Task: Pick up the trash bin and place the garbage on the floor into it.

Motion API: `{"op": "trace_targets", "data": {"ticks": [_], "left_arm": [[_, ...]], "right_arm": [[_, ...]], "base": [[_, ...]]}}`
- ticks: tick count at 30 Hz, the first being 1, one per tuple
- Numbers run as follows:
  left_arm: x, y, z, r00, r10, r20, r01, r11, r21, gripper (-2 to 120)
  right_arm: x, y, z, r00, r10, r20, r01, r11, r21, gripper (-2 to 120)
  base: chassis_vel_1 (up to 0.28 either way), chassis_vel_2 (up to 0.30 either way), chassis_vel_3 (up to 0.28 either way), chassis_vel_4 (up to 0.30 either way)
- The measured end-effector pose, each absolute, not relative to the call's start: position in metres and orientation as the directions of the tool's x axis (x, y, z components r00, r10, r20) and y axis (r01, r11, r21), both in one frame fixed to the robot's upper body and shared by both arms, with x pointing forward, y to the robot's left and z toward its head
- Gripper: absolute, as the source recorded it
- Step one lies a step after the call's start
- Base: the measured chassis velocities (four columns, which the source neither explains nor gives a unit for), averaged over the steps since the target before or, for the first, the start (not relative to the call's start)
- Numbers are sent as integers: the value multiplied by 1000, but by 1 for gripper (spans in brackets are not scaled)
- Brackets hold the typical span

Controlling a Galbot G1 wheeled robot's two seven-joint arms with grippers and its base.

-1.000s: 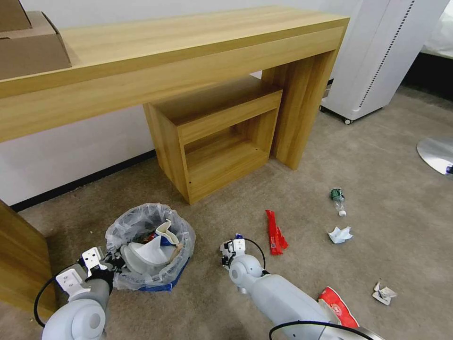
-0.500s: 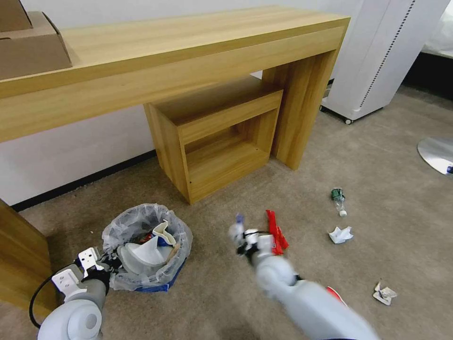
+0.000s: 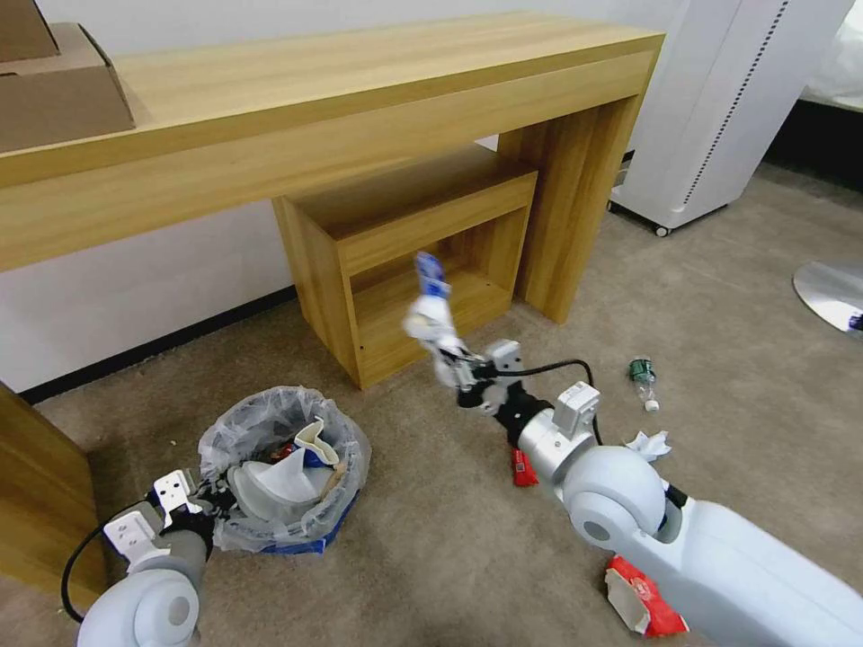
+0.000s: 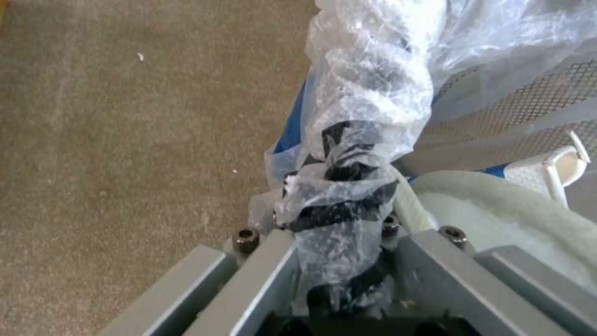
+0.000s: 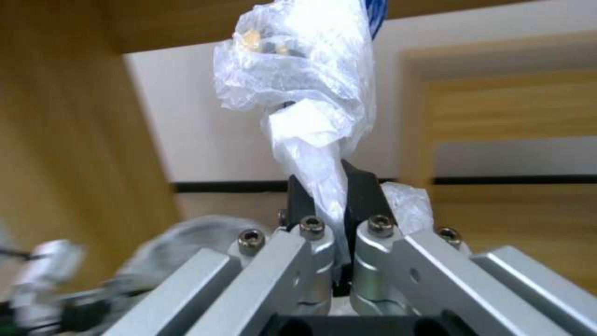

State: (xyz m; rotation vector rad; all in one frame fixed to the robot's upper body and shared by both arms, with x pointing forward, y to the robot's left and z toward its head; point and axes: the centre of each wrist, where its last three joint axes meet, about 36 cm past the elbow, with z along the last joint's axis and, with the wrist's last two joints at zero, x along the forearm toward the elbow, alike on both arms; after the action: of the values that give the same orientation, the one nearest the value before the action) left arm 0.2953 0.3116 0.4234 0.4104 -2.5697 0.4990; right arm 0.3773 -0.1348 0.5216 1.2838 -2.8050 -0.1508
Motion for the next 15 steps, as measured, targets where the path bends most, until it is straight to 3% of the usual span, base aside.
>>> {"op": "trace_targets", "data": {"ticks": [5, 8, 15], "left_arm": [[294, 308, 425, -837, -193, 511, -371, 888, -271, 0], [292, 305, 426, -838, -195, 509, -371, 888, -270, 0], [290, 302, 428, -840, -198, 505, -372, 888, -270, 0]], "right_arm": [[373, -112, 518, -610, -789, 78, -775, 614, 152, 0], [376, -86, 504, -583, -788, 197, -767, 614, 184, 0], [388, -56, 478, -550, -771, 321, -776, 614, 144, 0]], "base": [[0, 0, 0, 0], [0, 0, 0, 0], [0, 0, 0, 0]]}}
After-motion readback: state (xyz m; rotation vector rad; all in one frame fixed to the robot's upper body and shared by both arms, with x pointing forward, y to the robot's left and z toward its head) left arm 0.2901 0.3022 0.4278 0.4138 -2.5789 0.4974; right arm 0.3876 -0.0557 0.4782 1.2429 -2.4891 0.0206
